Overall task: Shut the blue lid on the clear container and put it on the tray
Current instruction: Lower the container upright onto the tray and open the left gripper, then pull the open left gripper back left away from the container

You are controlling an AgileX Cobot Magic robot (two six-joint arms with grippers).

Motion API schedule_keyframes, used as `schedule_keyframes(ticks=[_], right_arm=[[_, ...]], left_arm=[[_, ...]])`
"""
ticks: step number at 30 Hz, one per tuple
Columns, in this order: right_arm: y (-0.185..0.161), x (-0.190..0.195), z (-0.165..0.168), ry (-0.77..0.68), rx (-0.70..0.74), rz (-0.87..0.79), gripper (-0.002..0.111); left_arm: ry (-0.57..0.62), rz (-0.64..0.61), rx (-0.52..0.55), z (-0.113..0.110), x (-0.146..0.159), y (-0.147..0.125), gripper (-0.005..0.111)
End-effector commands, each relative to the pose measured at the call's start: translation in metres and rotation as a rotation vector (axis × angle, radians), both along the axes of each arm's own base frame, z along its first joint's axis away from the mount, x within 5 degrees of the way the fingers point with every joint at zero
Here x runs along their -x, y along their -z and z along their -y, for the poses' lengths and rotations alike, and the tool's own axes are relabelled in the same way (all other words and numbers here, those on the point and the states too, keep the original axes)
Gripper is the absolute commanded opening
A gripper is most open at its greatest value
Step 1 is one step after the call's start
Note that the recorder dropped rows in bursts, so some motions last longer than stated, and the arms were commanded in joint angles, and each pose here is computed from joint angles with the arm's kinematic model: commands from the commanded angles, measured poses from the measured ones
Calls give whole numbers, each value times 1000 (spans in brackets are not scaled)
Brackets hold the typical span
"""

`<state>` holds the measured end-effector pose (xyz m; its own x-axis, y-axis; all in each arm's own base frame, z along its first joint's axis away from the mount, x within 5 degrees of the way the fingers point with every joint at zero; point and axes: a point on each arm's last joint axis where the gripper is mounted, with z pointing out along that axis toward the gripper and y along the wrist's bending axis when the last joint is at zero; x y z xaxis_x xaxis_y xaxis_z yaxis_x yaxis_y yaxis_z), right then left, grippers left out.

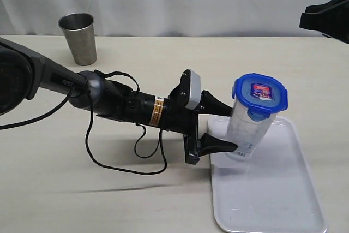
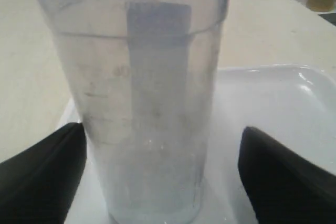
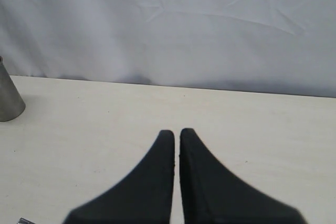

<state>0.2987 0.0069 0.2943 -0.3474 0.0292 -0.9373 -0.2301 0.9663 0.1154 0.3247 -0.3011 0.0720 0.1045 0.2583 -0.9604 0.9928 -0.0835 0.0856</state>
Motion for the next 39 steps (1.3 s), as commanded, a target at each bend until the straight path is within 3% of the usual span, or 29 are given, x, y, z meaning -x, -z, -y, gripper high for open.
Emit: schedule_keyframes(ticks=[1,14,16,19,25,33,39], right_arm=[[0,1,1,-5,2,2,4],[0,1,1,-5,2,2,4],[0,1,1,-5,2,2,4],[0,1,1,-5,2,2,4],[-1,2,-4,-58,-4,18,4],[-6,5,-6,-82,-3,36,4],[-22,24,-11,-117,-8,103,4]], left_arm=[[40,11,29,-1,1,-11,79],[-55,-76,96,-42,-30,-17,76],[-58,-95,96,-45,-31,-20,67],[-52,-122,69,-48,-31,-27,44],[-102,-112,-102,-52,-34,-48,0],[-408,-146,-249,-66,-48,-95,0],[-591,-162,-227,-76,-53,-132,0]])
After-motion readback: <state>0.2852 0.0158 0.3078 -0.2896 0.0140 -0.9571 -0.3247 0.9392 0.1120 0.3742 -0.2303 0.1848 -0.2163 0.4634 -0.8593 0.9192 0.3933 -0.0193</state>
